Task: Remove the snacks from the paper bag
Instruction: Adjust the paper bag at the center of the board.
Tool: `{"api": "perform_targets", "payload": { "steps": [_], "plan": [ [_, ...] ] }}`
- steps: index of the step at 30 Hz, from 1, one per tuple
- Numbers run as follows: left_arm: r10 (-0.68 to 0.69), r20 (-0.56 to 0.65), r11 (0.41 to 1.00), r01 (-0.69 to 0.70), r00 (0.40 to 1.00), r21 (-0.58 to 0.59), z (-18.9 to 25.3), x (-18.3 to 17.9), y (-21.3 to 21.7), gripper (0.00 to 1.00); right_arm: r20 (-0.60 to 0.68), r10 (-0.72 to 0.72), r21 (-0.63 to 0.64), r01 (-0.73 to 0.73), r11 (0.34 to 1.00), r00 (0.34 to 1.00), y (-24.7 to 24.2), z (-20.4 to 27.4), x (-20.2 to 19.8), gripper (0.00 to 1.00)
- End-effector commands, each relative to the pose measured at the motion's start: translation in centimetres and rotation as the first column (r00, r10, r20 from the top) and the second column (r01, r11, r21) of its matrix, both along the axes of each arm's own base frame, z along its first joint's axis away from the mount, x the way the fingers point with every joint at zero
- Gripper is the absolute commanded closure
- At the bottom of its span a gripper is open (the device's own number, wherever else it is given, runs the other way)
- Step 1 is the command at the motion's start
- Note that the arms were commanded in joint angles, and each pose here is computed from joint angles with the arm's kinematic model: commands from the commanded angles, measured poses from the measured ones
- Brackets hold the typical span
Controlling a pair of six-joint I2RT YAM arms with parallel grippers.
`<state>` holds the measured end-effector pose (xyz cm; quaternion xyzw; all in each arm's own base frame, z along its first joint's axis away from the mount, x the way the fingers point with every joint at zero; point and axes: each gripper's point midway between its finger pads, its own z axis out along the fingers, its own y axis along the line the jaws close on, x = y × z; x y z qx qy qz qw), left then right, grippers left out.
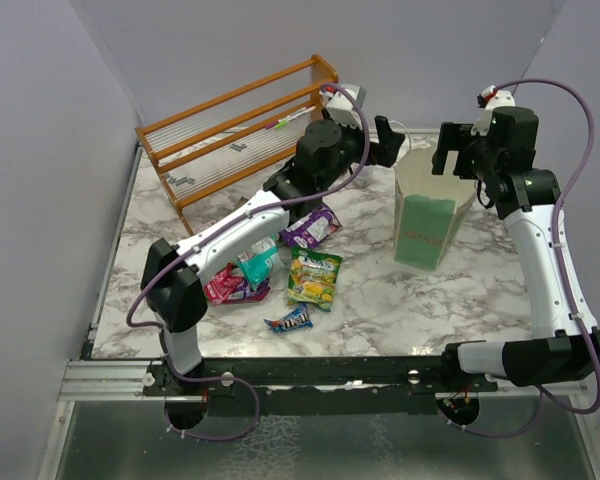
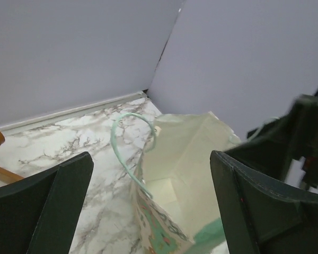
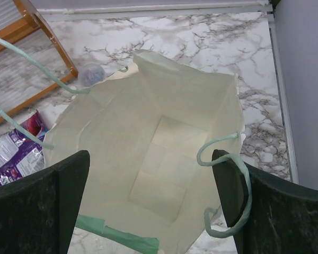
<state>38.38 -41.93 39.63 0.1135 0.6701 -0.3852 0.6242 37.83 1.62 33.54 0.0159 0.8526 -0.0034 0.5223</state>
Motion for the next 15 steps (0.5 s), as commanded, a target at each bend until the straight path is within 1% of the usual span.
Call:
{"api": "perform_targets", "payload": {
  "steps": [1,2,4,7,8,10,11,12,13,15],
  "plan": [
    [-0.064,-0.084,0.998,0.064,0.994,0.001,-3.4,2.5,-2.7,0.09,0.065,0.015,0.005,-0.016,1.000,0.998,0.2,1.4,-0.4,0.01],
    [-0.064,-0.111,0.998,0.066,0.992,0.014,-4.1,2.9,-3.3,0.11,0.066,0.016,0.005,-0.017,1.000,0.998,0.2,1.4,-0.4,0.01],
    [-0.048,-0.160,0.998,0.052,0.986,0.022,-5.1,3.9,-4.0,0.13,0.064,0.019,0.007,-0.020,1.000,0.998,0.3,1.3,-0.5,0.01],
    [-0.082,-0.156,0.997,0.082,0.984,-0.005,-5.4,4.3,-5.1,0.21,0.067,0.018,0.009,-0.019,1.000,0.998,0.3,1.4,-0.8,0.01],
    [-0.086,-0.146,0.996,0.084,0.986,-0.015,-5.2,4.4,-5.3,0.27,0.069,0.017,0.010,-0.018,1.000,0.997,0.3,1.5,-0.9,0.01],
    [-0.081,-0.134,0.997,0.079,0.988,-0.021,-5.1,5.1,-5.5,0.43,0.071,0.015,0.015,-0.016,1.000,0.997,0.3,1.5,-1.1,0.01],
    [-0.077,-0.126,0.997,0.076,0.989,-0.016,-5.0,5.5,-5.5,0.56,0.069,0.013,0.016,-0.015,1.000,0.997,0.2,1.4,-1.2,0.01],
    [-0.070,-0.120,0.998,0.070,0.990,-0.011,-4.8,6.0,-5.3,0.70,0.066,0.013,0.015,-0.014,1.000,0.998,0.2,1.3,-1.2,0.01],
    [-0.062,-0.113,0.998,0.062,0.992,-0.007,-4.5,6.4,-5.0,0.81,0.060,0.007,0.015,-0.008,1.000,0.998,0.1,1.0,-1.3,0.01],
    [-0.053,-0.087,0.999,0.051,0.995,-0.014,-3.3,6.9,-4.3,0.98,0.034,-0.013,0.009,0.013,1.000,0.999,-0.2,0.2,-1.6,0.01]
  ]
}}
